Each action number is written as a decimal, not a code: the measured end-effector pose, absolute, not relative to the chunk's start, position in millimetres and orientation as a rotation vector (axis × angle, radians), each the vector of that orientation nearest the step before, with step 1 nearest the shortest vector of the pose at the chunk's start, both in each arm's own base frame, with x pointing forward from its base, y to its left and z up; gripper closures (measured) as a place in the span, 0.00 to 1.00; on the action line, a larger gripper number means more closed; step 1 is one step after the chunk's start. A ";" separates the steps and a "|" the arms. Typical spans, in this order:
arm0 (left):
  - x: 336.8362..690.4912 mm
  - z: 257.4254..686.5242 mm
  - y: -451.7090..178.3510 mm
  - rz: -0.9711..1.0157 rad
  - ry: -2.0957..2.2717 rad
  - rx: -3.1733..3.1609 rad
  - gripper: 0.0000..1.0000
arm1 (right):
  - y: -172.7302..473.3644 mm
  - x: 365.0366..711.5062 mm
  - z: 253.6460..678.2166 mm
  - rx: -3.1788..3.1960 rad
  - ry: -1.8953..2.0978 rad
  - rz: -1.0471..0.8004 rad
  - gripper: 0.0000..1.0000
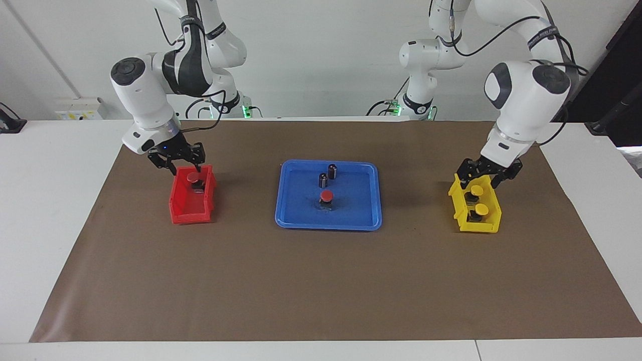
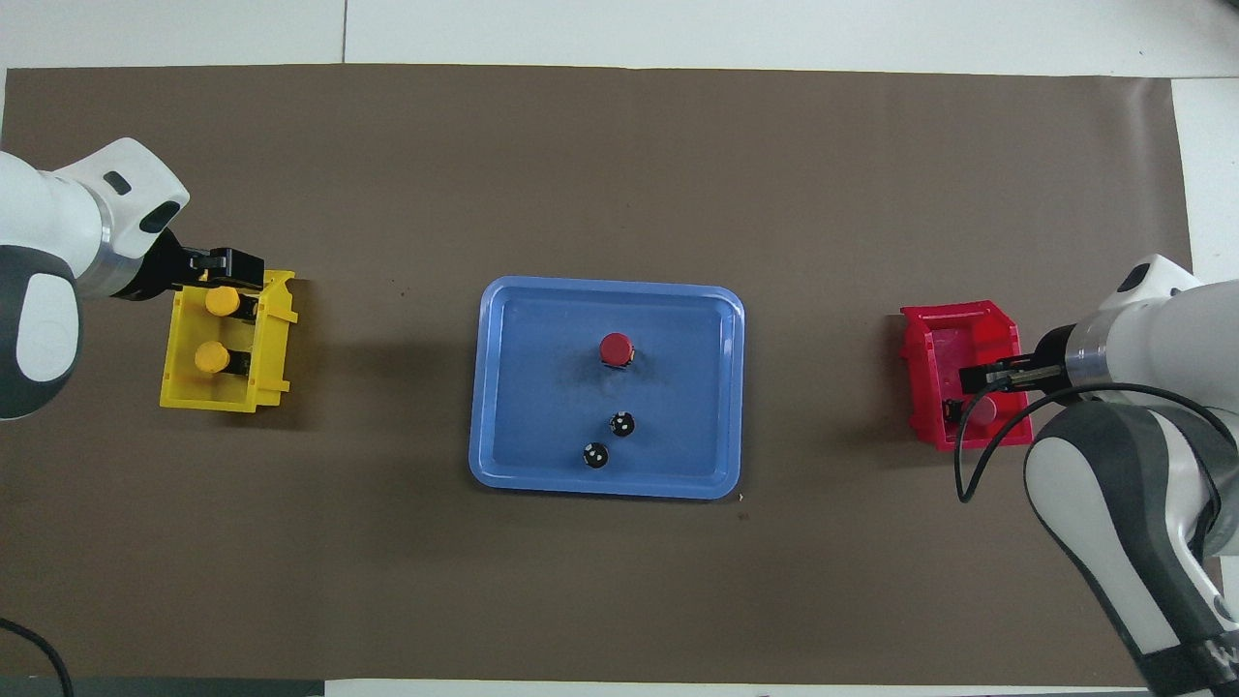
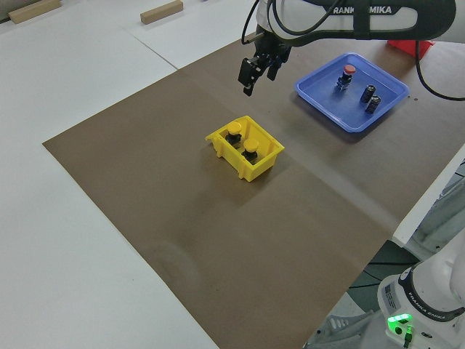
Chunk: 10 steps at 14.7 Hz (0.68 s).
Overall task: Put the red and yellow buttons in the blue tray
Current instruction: 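Grasp a yellow button with the left gripper while the right gripper grasps a red button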
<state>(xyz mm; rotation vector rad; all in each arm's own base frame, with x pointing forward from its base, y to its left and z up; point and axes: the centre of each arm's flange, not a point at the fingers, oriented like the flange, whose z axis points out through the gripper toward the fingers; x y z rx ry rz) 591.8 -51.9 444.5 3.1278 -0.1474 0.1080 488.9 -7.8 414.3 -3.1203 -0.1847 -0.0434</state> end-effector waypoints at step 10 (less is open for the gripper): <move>613.6 387.9 -10.4 0.080 -0.086 3.132 0.17 | -14.1 478.4 370.7 -3.123 -0.161 -0.039 0.43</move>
